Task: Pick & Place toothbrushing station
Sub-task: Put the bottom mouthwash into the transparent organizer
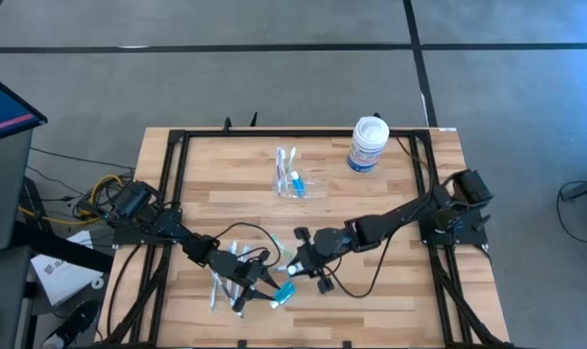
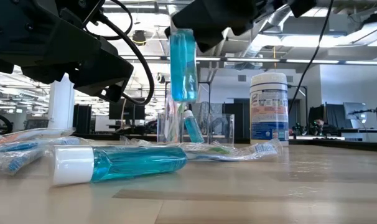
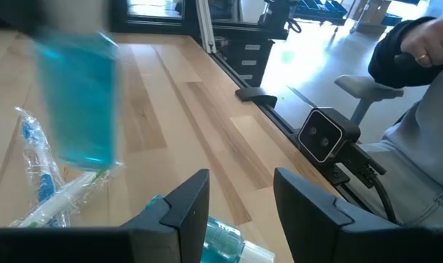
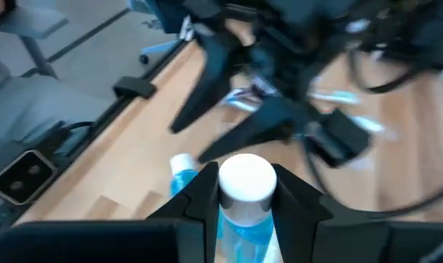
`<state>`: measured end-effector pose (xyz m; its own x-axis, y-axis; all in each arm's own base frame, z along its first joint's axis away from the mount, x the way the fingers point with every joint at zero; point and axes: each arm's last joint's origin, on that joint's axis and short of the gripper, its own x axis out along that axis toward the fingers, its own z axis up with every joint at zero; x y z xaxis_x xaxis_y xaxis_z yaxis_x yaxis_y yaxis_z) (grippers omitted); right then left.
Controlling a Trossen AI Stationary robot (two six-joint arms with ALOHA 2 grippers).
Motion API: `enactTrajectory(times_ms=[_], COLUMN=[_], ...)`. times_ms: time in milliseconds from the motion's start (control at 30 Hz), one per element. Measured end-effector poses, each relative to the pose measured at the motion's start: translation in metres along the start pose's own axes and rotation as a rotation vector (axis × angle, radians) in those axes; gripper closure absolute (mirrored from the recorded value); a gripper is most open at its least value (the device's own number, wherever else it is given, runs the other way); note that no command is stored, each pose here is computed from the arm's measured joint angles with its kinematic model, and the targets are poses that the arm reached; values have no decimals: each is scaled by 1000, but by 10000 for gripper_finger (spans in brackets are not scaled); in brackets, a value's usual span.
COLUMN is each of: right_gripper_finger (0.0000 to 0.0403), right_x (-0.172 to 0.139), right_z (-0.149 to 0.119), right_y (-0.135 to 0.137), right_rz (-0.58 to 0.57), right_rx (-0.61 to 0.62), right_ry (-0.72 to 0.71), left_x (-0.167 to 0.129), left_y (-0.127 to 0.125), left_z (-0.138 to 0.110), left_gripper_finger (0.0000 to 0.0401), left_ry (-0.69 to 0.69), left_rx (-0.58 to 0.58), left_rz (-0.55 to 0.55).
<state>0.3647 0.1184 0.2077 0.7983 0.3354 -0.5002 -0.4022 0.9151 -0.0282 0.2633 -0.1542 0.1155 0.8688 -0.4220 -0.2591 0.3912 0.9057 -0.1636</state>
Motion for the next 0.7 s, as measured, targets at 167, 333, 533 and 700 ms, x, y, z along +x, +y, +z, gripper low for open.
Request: enactTrajectory(times_ms=[167,333,533,700], right_gripper_finger=[317,317,317,317], right_x=[-16,-32,-42,-44], right_z=[7,13,14,12], right_y=[-18,-35,-55,-67], right_rz=[-53,-119,-189,-218], right_rx=[11,14,36,53], right_ry=[2,-7,-10,-5], left_x=[0,0,0,0], left_y=[0,0,0,0], left_z=[0,0,0,0], left_gripper_finger=[252,252,252,252], left_ry=[0,0,0,0], left_rx=[-3,-3,-4,-4], left_rz=[0,0,0,2])
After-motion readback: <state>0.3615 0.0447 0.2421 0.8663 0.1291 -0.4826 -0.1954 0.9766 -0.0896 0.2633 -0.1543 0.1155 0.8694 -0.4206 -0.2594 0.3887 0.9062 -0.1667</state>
